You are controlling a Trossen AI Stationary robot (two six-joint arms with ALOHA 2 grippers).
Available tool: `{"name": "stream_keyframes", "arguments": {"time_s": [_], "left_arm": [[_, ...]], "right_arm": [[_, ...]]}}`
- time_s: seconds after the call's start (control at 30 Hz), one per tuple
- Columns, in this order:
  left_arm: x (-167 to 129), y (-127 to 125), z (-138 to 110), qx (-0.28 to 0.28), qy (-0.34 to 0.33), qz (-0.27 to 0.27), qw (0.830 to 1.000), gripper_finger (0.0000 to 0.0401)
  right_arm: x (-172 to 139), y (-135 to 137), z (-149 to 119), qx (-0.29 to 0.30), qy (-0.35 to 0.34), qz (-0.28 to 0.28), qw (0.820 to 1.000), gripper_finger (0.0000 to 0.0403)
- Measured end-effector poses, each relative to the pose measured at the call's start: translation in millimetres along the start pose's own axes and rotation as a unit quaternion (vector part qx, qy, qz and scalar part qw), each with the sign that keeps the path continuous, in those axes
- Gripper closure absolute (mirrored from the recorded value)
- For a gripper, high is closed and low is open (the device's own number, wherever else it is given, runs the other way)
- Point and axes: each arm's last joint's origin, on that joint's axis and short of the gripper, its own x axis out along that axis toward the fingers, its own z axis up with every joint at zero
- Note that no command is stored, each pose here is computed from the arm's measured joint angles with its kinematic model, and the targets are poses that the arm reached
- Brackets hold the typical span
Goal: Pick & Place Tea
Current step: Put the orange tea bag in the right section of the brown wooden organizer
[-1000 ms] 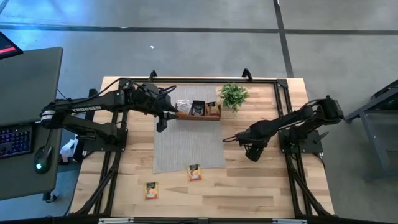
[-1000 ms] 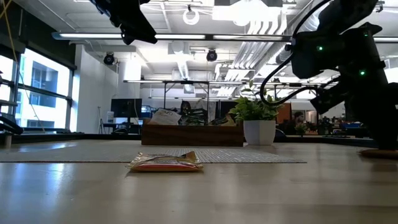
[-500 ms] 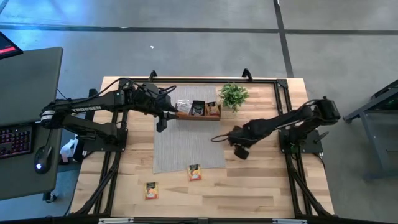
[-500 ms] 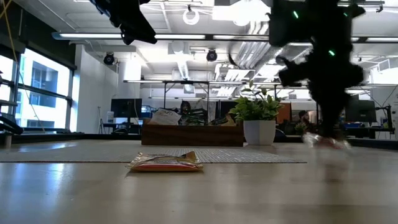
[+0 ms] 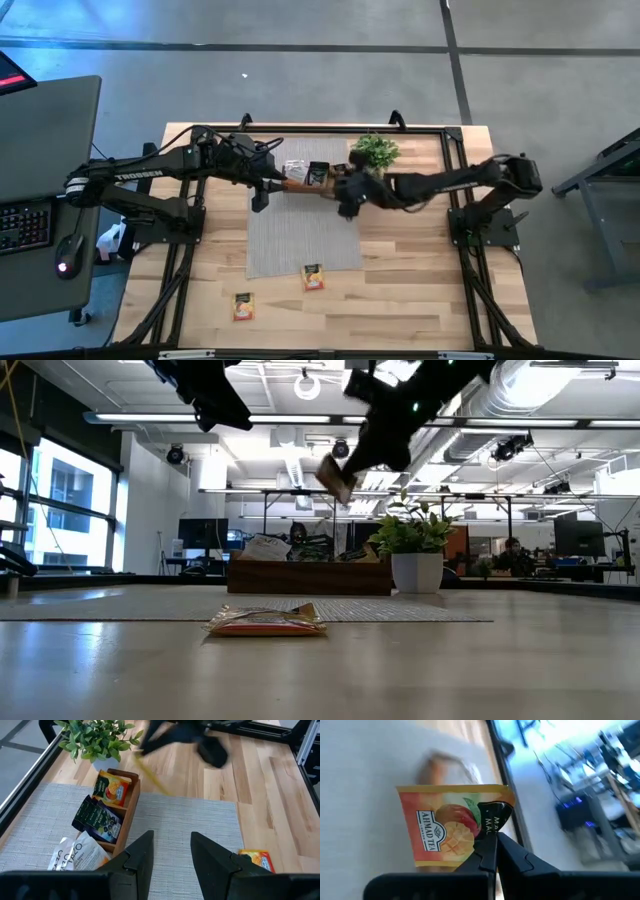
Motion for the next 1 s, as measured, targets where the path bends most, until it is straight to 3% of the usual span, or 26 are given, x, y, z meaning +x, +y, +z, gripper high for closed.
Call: {"name": "stream_keyframes", "arguments": {"time_s": [0.3, 0.57, 0.73, 1.0], "left_arm": [[0, 0, 0, 0.000, 0.001, 0.001, 1.000, 0.0273], [0, 0, -1, 0.000, 0.003, 0.001, 1.000, 0.0273], [0, 0, -1, 0.000, 0.003, 0.002, 1.000, 0.0273], [0, 0, -1, 0.000, 0.003, 0.002, 1.000, 0.0273]], "right_arm": [[62, -13, -47, -0.062, 0.130, -0.019, 0.989, 0.0402], [76, -10, -59, -0.141, 0.169, -0.032, 0.975, 0.0397], [76, -8, -58, -0.140, 0.161, -0.018, 0.977, 0.0367], [76, -9, -57, -0.128, 0.164, -0.029, 0.978, 0.0286]]}}
